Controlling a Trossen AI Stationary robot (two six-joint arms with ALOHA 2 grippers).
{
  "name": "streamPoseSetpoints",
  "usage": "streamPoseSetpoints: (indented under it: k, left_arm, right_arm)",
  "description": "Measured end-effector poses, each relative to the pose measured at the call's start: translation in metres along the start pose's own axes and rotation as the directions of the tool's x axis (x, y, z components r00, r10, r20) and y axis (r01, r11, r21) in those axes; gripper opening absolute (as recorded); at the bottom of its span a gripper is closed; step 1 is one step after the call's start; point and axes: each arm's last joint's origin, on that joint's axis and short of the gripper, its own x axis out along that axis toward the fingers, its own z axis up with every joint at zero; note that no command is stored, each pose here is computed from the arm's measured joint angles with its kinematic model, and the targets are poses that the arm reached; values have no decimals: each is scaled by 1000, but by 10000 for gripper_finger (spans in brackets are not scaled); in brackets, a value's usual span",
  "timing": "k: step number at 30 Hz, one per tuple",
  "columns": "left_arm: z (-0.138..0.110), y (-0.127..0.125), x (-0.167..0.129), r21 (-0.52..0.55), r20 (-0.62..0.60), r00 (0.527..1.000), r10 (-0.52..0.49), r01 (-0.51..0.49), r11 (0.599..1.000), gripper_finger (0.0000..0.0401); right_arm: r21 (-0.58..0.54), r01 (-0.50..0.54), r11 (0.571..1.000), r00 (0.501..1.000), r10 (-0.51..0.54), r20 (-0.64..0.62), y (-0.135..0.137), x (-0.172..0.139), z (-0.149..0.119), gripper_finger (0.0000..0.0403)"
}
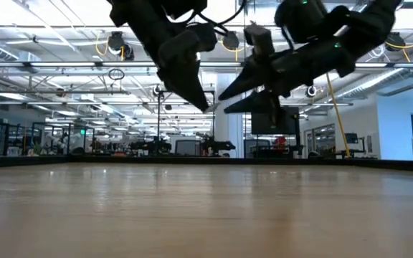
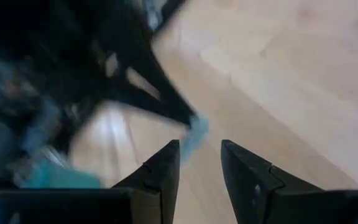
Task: Pick and place Stevia / Truvia into bins
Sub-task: Put the light green stevia packet into the transparent bin
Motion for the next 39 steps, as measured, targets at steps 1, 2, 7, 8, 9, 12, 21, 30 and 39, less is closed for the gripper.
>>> streamPoseSetpoints:
  k: [1,2,7,8,9,12,21,30,39]
  left_arm:
    - [2,0,-2,0,6,1000,9,-9,1000,6]
    - [5,1,-3,-1,14,1000,21,-21,1000,10]
    - [7,2,-6,-7,-10,999,49,-49,999,28]
    - [6,2,-6,-15,-21,999,50,-50,999,29]
    - [5,3,-6,-23,-28,998,51,-52,998,29]
    - [4,3,-7,-28,-41,998,53,-54,998,30]
    - [8,3,-6,-33,2,999,46,-46,998,30]
    - [10,2,-6,-69,16,999,40,-39,997,31]
    - [10,2,-6,-102,17,999,35,-33,994,31]
  right_arm:
    - [-35,14,999,999,-15,-36,0,5,-1,112]
    - [-50,26,998,998,-29,-53,2,10,0,112]
    - [-42,45,998,997,-48,-62,7,24,5,112]
    - [-41,48,998,997,-51,-63,6,25,5,112]
    - [-36,54,998,996,-56,-65,5,26,5,112]
    - [-22,62,998,996,-63,-65,2,27,6,112]
    - [-56,-23,998,998,20,-63,8,27,9,94]
    - [-63,6,998,998,-10,-68,3,27,10,90]
    - [-82,-28,996,994,20,-108,4,27,9,35]
